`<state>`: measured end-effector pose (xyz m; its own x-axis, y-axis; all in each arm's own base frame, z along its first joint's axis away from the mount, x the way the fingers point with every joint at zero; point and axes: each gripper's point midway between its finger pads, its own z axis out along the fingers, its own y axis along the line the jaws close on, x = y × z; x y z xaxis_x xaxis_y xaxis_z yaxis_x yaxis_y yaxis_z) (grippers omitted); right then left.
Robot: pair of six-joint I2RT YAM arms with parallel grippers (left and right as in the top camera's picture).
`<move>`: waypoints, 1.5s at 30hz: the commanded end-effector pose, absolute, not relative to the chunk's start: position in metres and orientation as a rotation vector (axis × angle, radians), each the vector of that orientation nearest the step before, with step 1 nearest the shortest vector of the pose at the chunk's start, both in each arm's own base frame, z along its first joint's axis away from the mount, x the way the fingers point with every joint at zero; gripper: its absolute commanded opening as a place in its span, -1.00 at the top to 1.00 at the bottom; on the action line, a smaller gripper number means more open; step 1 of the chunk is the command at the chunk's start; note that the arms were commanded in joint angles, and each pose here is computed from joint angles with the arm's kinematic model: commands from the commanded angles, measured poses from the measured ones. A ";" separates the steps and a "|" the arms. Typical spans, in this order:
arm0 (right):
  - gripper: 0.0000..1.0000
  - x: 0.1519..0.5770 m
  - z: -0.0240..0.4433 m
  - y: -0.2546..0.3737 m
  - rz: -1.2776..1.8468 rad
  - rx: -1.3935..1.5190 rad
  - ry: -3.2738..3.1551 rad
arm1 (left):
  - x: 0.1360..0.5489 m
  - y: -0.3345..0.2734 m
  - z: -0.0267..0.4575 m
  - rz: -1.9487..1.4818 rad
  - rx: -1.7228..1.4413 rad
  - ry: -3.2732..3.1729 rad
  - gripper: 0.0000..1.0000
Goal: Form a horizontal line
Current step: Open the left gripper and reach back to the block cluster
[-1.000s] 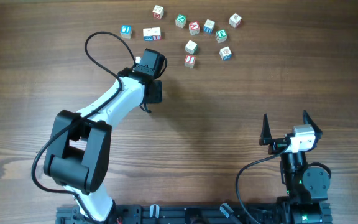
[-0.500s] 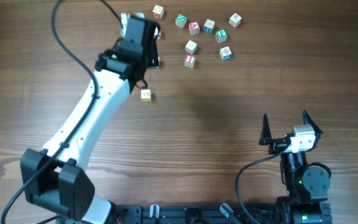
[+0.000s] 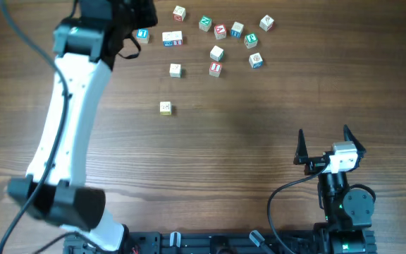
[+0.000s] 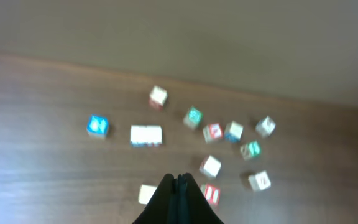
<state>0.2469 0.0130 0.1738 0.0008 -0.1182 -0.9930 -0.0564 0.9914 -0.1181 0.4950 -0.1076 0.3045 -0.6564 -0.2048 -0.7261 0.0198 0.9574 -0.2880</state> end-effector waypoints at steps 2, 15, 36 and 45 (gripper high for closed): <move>-1.00 0.246 0.176 0.014 -0.051 -0.152 1.560 | 0.513 -0.125 0.218 -0.382 -0.125 2.463 0.92; -1.00 0.246 0.176 0.014 -0.051 -0.151 1.560 | 0.504 -0.140 0.094 -0.304 -0.050 2.759 -0.54; -1.00 0.246 0.176 0.014 -0.051 -0.152 1.560 | 0.497 -0.142 0.054 -0.240 -0.018 2.787 -0.63; -1.00 0.246 0.176 0.014 -0.051 -0.151 1.560 | 0.498 -0.142 0.038 -0.233 -0.020 2.807 -0.48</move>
<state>0.2469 0.0130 0.1738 0.0008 -0.1182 -0.9930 -0.0564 0.9914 -0.1181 0.4995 -0.1457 0.0646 -0.9342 -0.0537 -0.3526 0.0153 0.9817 -0.1900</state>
